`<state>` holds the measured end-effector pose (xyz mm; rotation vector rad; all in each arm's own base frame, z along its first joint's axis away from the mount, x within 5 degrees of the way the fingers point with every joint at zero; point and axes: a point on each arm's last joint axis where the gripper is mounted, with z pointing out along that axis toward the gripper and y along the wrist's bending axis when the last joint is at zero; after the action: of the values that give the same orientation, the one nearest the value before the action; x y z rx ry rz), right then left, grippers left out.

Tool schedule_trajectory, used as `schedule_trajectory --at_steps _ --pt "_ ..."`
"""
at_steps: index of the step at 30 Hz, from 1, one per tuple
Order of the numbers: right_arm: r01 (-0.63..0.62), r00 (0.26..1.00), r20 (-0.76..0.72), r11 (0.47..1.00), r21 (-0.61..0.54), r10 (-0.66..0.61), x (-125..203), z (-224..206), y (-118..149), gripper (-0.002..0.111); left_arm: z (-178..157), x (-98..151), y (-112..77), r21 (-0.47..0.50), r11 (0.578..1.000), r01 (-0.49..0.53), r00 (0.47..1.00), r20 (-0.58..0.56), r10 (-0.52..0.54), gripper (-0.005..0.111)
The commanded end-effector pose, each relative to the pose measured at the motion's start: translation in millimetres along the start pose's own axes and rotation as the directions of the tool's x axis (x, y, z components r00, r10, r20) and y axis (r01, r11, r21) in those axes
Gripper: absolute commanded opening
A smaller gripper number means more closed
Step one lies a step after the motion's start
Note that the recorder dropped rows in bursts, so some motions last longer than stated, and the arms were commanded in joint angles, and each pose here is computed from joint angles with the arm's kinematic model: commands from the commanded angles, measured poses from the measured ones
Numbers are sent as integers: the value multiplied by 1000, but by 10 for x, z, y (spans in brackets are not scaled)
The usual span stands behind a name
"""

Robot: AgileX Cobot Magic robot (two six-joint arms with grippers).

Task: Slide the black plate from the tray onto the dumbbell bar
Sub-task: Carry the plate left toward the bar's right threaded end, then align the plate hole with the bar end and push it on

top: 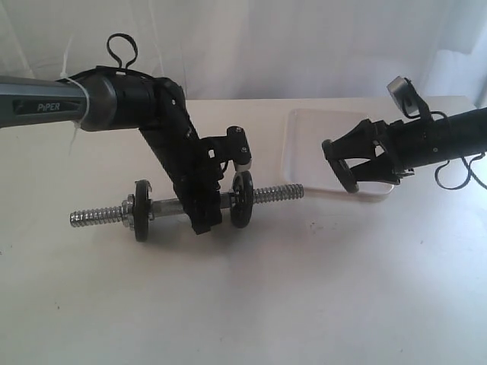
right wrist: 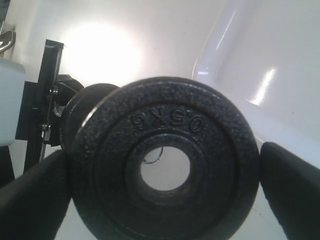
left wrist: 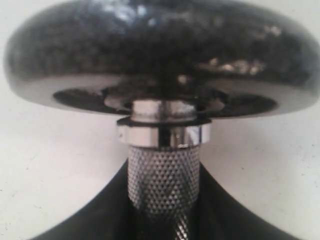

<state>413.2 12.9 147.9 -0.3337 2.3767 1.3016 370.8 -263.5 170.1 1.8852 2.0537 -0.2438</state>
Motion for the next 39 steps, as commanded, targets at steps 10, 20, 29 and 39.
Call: schedule_trajectory --at_steps 10,20,29,39 --pt "18 998 64 996 -84 -12 -95 25 193 0 -114 -234 25 -59 998 5 980 199 7 0" --pt "22 997 82 996 -89 -15 -122 3 231 0 -188 -198 199 -182 983 34 971 241 11 0" --pt "53 993 114 995 -89 -43 -189 -79 368 0 -361 -190 293 -132 989 69 907 421 -7 0" --pt "51 992 124 994 -93 -39 -200 -83 377 0 -488 -183 326 -105 994 42 854 519 18 0"
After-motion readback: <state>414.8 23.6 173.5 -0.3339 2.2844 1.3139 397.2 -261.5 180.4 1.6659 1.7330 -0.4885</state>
